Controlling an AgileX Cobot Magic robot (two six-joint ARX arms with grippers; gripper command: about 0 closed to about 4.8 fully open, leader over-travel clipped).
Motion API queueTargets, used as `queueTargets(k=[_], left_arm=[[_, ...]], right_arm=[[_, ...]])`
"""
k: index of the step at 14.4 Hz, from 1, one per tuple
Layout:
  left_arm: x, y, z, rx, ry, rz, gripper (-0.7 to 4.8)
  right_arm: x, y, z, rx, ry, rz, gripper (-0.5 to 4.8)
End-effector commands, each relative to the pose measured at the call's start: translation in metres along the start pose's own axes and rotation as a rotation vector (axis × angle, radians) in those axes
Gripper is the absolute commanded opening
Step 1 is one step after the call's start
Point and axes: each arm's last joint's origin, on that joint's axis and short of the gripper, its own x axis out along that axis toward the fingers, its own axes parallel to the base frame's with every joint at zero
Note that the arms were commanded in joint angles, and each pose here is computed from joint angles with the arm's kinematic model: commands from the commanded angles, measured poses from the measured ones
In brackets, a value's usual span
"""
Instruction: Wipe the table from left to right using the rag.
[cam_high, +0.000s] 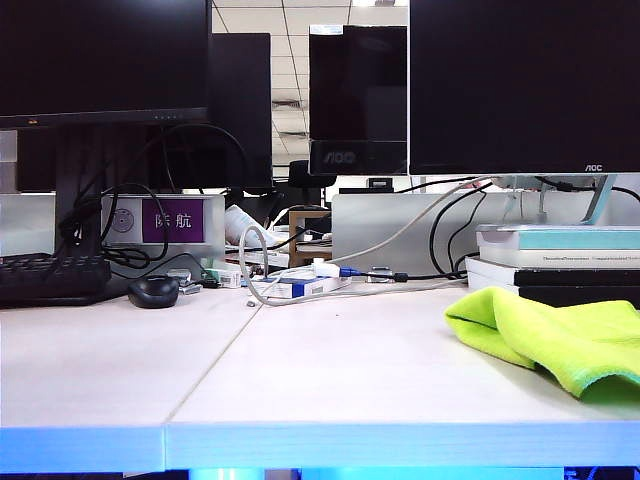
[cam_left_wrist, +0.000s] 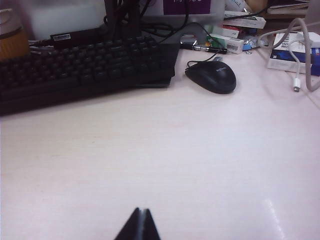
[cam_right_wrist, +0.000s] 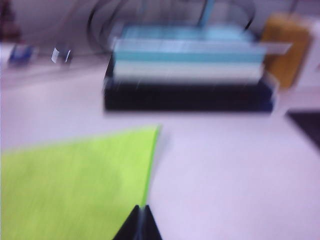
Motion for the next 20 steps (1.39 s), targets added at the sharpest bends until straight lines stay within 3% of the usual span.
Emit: queueTargets(k=[1, 20], left_arm=[[0.0, -0.0003, -0.0016, 0.0, 0.013, -0.006, 0.04], [0.0, -0.0003, -0.0016, 0.0, 0.013, -0.006, 0.04]], right_arm=[[-0.0034, 0.0001, -0.0053, -0.005, 0.019, 0.031, 0.13], [-0.0031, 0.0002, -0.0055, -0.007, 0.022, 0.031, 0.13]])
